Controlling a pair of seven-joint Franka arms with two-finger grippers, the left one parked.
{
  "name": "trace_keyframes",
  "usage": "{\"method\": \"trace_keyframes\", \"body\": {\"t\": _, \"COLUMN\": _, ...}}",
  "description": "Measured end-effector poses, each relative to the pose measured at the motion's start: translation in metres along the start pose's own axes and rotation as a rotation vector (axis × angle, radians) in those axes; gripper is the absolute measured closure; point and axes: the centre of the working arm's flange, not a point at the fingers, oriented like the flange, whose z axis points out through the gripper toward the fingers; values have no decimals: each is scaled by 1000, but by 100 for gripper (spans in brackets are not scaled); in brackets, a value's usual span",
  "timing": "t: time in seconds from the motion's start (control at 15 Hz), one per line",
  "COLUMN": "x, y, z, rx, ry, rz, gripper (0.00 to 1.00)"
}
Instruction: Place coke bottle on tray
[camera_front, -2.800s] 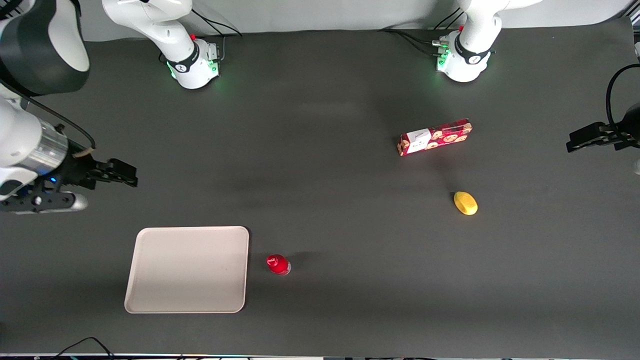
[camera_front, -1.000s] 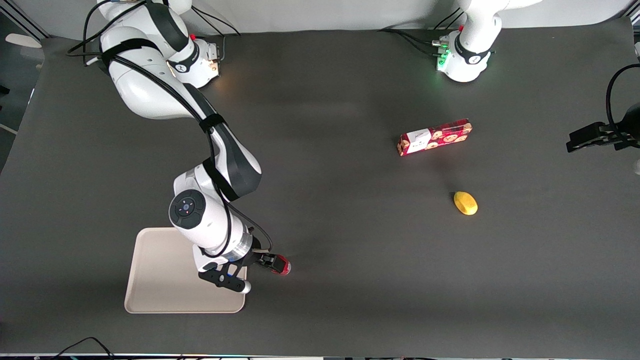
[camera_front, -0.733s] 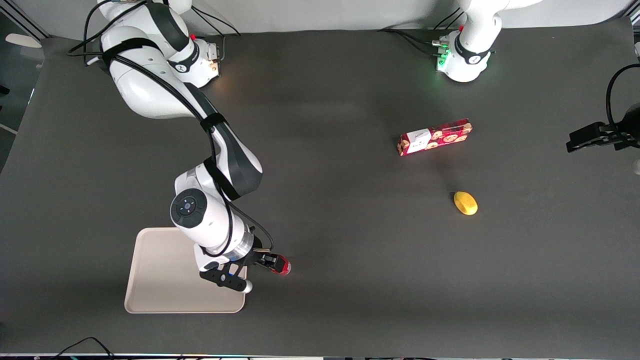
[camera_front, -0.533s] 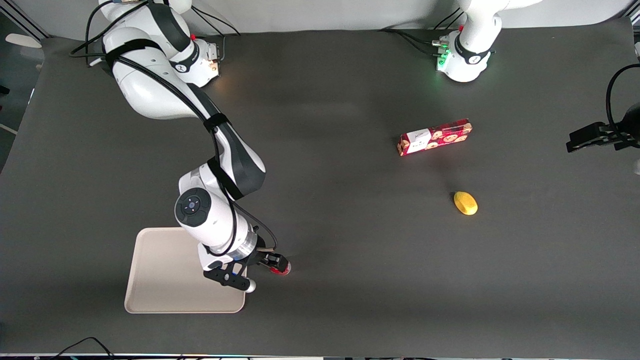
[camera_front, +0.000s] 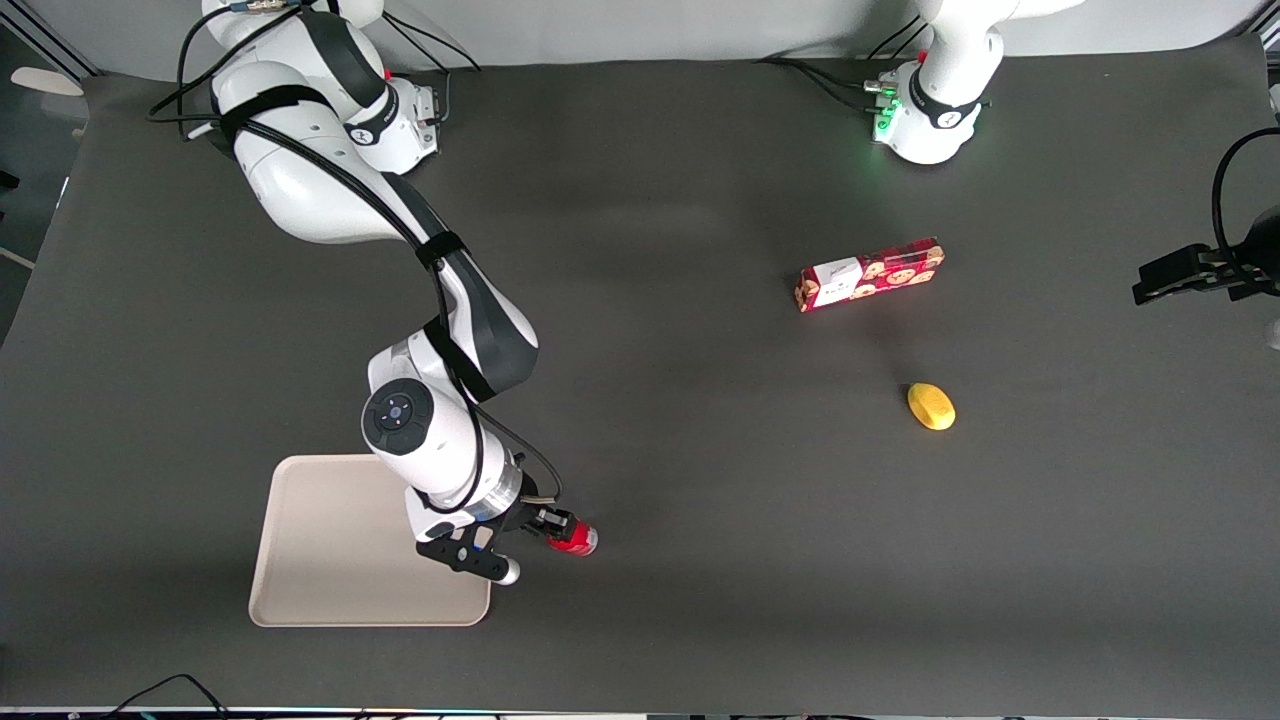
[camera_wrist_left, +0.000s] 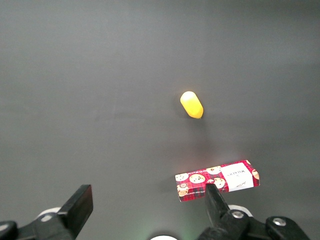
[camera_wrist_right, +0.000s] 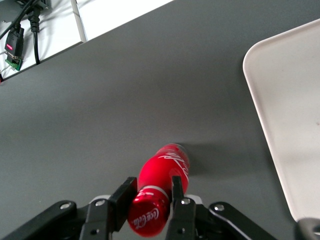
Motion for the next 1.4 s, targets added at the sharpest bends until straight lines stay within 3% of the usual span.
{"method": "trace_keyframes", "body": {"t": 0.33, "x": 6, "y": 5, "z": -12, "rx": -33, "ry": -17, "rz": -9, "gripper": 65}}
{"method": "trace_keyframes", "body": {"t": 0.67, "x": 30, "y": 33, "z": -106, "rx": -123, "ry": -86, "rz": -152, "gripper": 65}}
{"method": "trace_keyframes", "body": {"t": 1.13, "x": 72, "y": 141, "z": -223, "rx": -281, "ry": -215, "rz": -441, "gripper": 65}}
{"method": "trace_keyframes", "body": {"t": 1.4, "x": 107, "y": 216, "z": -247, "rx": -351, "ry": -250, "rz": -590, "gripper": 65}}
